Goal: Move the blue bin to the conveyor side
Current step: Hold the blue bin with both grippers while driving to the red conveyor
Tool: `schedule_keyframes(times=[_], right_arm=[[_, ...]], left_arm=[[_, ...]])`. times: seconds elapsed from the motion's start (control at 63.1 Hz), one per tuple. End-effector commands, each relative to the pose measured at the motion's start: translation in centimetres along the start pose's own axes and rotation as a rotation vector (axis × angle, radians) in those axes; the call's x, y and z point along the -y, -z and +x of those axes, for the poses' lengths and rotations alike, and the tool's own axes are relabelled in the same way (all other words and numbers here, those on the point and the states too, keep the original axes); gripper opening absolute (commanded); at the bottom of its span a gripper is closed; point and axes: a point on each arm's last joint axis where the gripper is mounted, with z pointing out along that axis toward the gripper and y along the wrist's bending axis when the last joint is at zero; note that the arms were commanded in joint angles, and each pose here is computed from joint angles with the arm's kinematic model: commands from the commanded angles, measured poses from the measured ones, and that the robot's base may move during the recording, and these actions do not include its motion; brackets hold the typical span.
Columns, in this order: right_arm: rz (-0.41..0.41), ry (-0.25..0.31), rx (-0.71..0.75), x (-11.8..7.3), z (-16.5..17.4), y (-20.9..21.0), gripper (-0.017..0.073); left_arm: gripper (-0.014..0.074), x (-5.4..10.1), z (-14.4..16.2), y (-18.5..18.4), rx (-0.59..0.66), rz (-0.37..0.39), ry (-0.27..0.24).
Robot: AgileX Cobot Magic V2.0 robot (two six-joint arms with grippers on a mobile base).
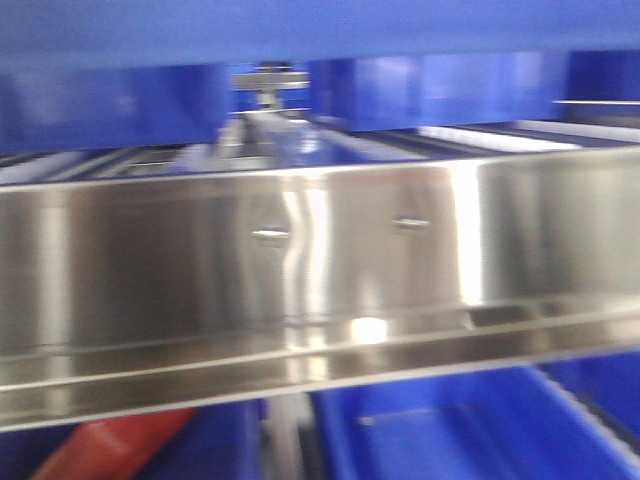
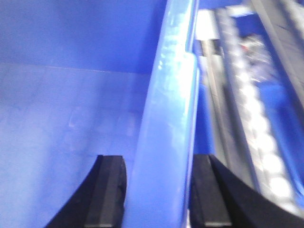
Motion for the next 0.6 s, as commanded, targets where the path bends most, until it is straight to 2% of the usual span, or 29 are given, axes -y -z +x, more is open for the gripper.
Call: schedule_keyframes(times=[0.0,0.587], right_arm=[[0.05,0.032,0.138,0.36,-0.92,1.35,-0.0089],[0.05,0.032,0.138,0.36,-0.92,1.35,-0.0089]], left_arm=[[-0.0016,-0.03,-0.82,1.13,0.119,-0.011,-0.025],[-0.0016,-0.03,-0.82,1.13,0.119,-0.011,-0.025]])
